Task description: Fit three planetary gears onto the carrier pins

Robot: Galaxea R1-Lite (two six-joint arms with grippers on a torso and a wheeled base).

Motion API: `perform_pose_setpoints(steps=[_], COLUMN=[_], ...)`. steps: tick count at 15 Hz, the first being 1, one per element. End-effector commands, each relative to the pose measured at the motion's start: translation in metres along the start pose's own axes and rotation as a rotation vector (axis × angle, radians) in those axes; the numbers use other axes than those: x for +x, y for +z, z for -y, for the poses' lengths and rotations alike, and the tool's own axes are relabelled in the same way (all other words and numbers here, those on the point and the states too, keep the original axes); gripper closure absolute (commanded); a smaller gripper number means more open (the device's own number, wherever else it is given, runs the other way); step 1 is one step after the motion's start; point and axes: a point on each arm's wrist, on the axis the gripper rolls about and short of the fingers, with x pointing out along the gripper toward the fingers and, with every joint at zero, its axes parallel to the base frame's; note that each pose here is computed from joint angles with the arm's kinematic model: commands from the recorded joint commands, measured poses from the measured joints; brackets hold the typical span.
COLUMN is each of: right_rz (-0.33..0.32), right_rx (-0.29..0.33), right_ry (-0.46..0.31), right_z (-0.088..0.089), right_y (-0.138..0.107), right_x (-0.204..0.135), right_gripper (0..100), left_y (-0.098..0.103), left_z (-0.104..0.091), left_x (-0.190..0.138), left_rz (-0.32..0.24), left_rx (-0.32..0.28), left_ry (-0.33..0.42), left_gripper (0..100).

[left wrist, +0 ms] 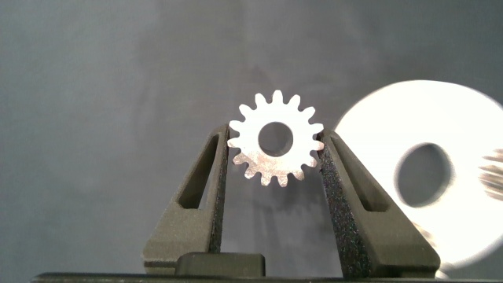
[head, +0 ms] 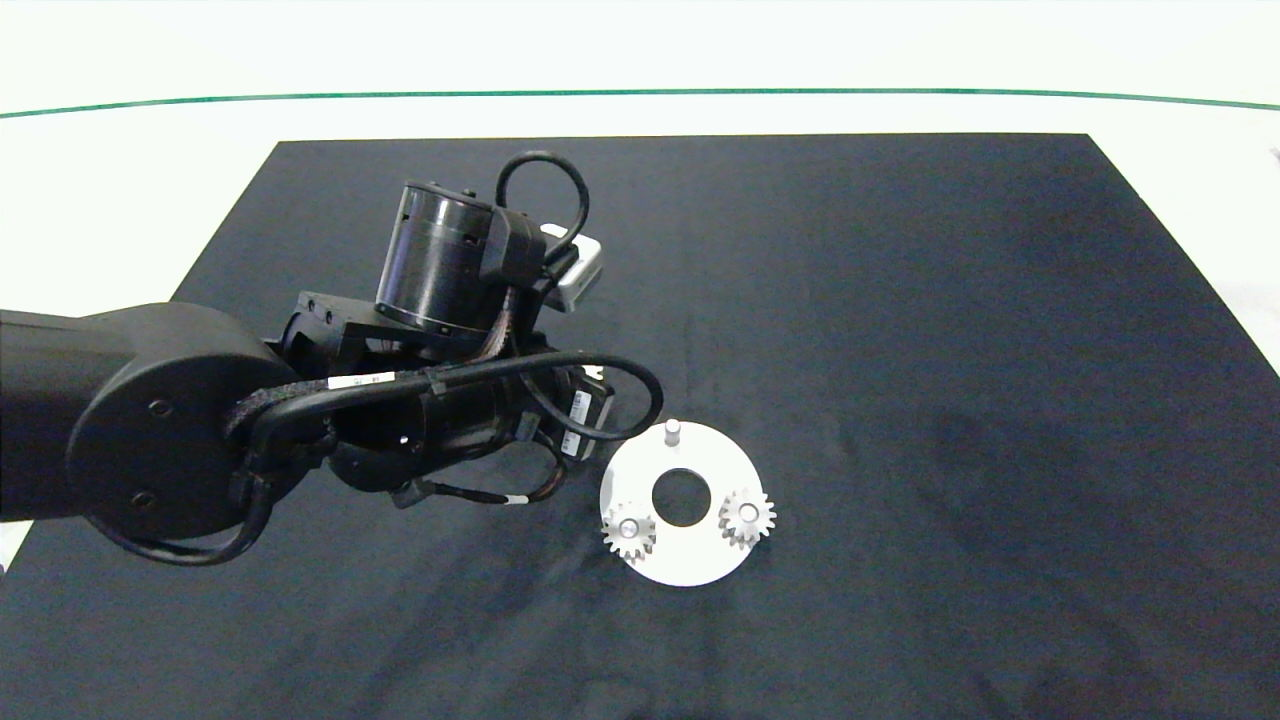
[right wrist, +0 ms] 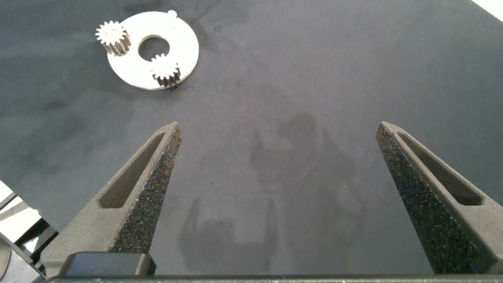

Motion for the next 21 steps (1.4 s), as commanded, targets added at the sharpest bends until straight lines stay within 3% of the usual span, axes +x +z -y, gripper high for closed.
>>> perform_pose_setpoints(steps=[1, 8, 21], right_rz=[-0.007, -0.006, -0.005], right_rx=[-0.004, -0.006, -0.006], right_ry=[0.002, 0.002, 0.003], right_z=[-0.001, -0.001, -0.001], right_y=[-0.001, -0.001, -0.001], right_x=[0.001, 0.001, 0.001], right_gripper=[0, 0, 0], left_y=[0.005, 0.012, 0.001], left_z=[0.021, 0.044, 0.060], left_x=[-0.014, 0.017, 0.020], left_rz=[0.041, 0.068, 0.033], left_rx=[0.024, 0.067, 0.130], left_ry=[-0.066, -0.082, -0.117], left_gripper=[90, 90, 90])
